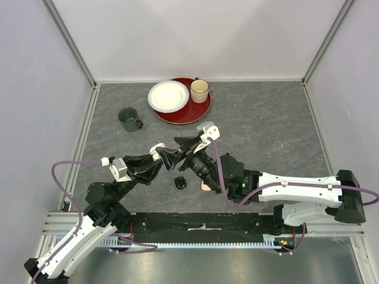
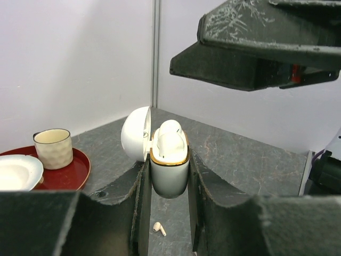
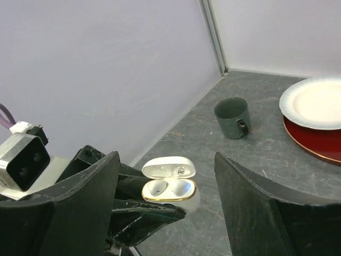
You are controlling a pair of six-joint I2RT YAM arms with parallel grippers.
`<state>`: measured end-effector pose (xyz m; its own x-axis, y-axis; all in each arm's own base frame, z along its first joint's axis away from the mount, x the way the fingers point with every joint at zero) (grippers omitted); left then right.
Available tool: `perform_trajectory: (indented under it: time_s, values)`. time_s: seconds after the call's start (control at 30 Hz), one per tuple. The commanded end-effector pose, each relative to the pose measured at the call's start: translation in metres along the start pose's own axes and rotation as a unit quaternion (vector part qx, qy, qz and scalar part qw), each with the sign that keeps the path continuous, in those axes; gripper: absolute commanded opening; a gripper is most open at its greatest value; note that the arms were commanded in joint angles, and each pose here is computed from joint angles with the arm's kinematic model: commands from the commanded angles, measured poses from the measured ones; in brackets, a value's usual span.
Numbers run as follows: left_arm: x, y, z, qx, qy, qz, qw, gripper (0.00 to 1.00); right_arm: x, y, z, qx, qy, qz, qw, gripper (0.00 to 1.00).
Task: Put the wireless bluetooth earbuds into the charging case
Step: Place the earbud in the charging case, then close the charging case.
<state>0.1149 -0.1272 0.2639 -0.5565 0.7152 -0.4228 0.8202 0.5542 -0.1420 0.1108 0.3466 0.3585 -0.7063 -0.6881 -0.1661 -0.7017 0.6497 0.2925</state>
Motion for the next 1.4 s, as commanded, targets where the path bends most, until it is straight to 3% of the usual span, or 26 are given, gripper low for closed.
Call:
perform_trajectory:
  time_s: [0.0, 0.17, 0.47, 0.7, 1.37]
  values:
    - [-0.004, -0.007, -0.016, 0.011, -0.023, 0.019, 0.999, 0.02, 0.001, -0.009, -0.030, -0.020, -0.009, 0.040, 0.999, 0.79]
    - [-0.005, -0.006, -0.015, 0.014, -0.018, 0.016, 1.000, 0.02, -0.002, -0.020, -0.034, -0.034, 0.029, 0.045, 0.998, 0.80]
    - [-0.009, -0.006, -0.017, 0.013, -0.008, 0.013, 1.000, 0.02, -0.016, -0.085, -0.020, -0.064, 0.124, 0.062, 0.988, 0.82]
    - [-0.011, -0.006, -0.015, 0.015, 0.005, 0.017, 1.000, 0.02, -0.014, -0.096, -0.011, -0.110, 0.182, 0.015, 0.977, 0.83]
    - [-0.032, -0.019, -0.001, 0.043, 0.080, 0.108, 0.990, 0.02, -0.017, -0.099, 0.000, -0.140, 0.243, -0.051, 0.959, 0.83]
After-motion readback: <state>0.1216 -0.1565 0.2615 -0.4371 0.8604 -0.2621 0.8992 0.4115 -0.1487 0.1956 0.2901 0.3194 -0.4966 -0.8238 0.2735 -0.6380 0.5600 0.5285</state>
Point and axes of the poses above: each gripper's point midway between its finger pads, its own x axis back along the fingers, its own y axis along the line the jaws close on, z = x × y, the point moved 8 cm from there along x, back along the fingers, and after that the axes turned 6 degrees about x, right-handed, at the moved point
